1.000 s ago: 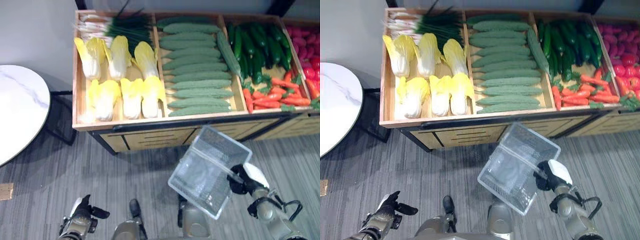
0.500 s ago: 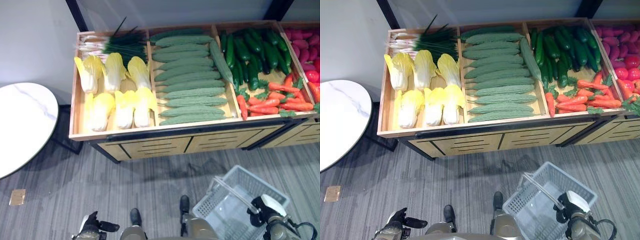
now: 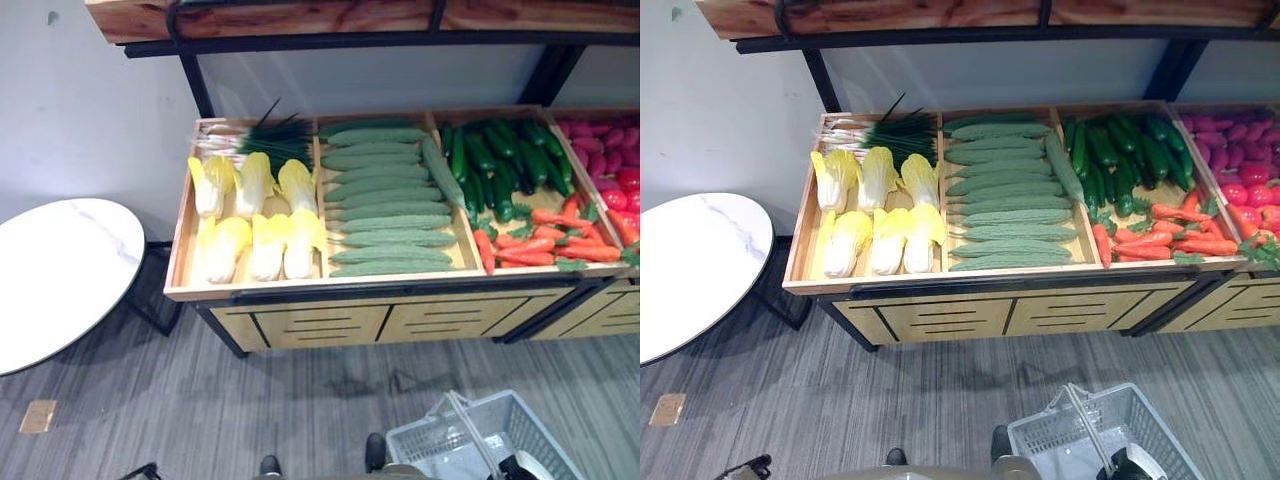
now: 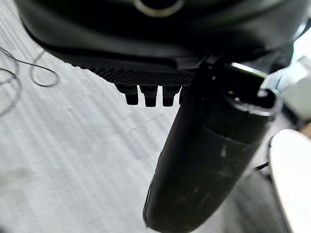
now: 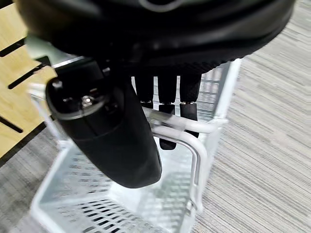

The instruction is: Get the vegetables into the basket

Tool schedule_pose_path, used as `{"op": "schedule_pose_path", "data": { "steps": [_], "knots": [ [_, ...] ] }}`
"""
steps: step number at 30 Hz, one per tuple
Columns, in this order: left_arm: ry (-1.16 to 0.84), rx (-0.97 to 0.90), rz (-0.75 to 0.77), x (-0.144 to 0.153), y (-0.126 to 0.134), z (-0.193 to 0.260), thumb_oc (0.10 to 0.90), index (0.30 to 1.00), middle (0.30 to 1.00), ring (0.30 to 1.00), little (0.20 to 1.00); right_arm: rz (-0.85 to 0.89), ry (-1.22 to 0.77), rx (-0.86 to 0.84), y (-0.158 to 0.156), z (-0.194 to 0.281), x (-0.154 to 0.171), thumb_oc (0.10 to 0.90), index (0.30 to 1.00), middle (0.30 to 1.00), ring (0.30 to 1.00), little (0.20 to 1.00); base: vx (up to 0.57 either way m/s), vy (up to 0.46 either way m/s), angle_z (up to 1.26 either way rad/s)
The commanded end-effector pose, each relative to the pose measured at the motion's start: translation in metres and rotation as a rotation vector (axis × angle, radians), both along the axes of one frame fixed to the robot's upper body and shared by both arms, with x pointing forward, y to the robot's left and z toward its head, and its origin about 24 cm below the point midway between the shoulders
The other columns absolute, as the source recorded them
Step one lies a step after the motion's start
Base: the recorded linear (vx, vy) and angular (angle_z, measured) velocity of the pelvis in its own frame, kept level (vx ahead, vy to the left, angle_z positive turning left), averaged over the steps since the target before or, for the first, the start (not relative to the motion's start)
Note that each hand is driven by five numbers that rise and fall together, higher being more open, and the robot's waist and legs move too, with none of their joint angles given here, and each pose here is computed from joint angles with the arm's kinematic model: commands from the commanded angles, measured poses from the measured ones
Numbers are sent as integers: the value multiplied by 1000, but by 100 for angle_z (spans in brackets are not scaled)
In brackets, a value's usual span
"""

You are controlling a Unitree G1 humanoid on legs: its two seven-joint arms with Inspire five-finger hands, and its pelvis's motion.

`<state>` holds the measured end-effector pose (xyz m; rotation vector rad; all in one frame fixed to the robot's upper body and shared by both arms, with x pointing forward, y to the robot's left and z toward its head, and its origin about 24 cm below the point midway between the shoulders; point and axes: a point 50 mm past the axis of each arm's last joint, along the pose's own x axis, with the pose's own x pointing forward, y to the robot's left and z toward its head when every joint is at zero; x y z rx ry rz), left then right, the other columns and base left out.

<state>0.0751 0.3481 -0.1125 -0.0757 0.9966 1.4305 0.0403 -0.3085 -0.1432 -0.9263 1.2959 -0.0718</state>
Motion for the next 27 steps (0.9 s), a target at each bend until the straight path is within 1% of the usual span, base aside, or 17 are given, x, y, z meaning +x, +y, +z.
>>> {"op": "schedule_pose_path", "data": {
  "steps": [1, 2, 3, 4, 5, 6, 7, 9, 12, 15, 18, 27],
  "knots": [
    [-88, 447, -137, 51, 54, 70, 900, 1000, 1000, 1000, 1000, -51, -97, -78, -12, 8, 13, 400, 300, 300, 300, 300, -36, 0, -1],
    [-90, 654, -243, 71, 61, 102, 900, 1000, 1000, 1000, 1000, -70, -99, -77, -11, 7, 8, 400, 300, 300, 300, 300, -38, 0, 1],
    [-120, 696, -220, 74, 63, 110, 900, 1000, 1000, 1000, 1000, -83, -101, -76, -12, 7, 6, 400, 300, 300, 300, 300, -23, -1, 6],
    [-199, 803, -209, 90, 66, 137, 900, 1000, 1000, 1000, 1000, -105, -87, -91, -15, 8, 0, 400, 300, 300, 300, 300, -4, 1, 7],
    [-225, 828, -216, 95, 66, 144, 900, 1000, 1000, 1000, 1000, -102, -85, -96, -17, 9, 0, 400, 300, 300, 300, 300, -4, 7, 3],
    [-234, 829, -215, 99, 64, 145, 900, 1000, 1000, 1000, 1000, -102, -85, -101, -17, 9, 1, 400, 300, 300, 300, 300, 0, 0, 0],
    [-355, 842, -212, 116, 56, 159, 900, 1000, 1000, 1000, 1000, -110, -84, -111, -20, 11, 2, 400, 300, 300, 300, 300, 4, 23, -4],
    [-448, 843, -232, 127, 49, 169, 900, 1000, 1000, 1000, 1000, -106, -88, -117, -22, 12, 4, 400, 300, 300, 300, 300, 0, 0, 0],
    [-475, 838, -271, 134, 43, 171, 900, 1000, 1000, 1000, 1000, -96, -85, -120, -23, 12, 5, 400, 300, 300, 300, 300, 0, 0, 0],
    [-590, 821, -435, 168, 13, 183, 900, 1000, 1000, 1000, 1000, -53, -71, -123, -25, 14, 12, 400, 300, 300, 300, 300, 2, 3, 1],
    [-626, 803, -518, 180, -3, 184, 900, 1000, 1000, 1000, 1000, -35, -76, -124, -25, 15, 17, 400, 300, 300, 300, 300, 3, 5, -1],
    [-697, 823, -593, 197, -15, 200, 900, 1000, 1000, 1000, 1000, -15, -91, -131, -28, 18, 24, 400, 300, 300, 300, 300, 9, 9, -7]
  ]
}}
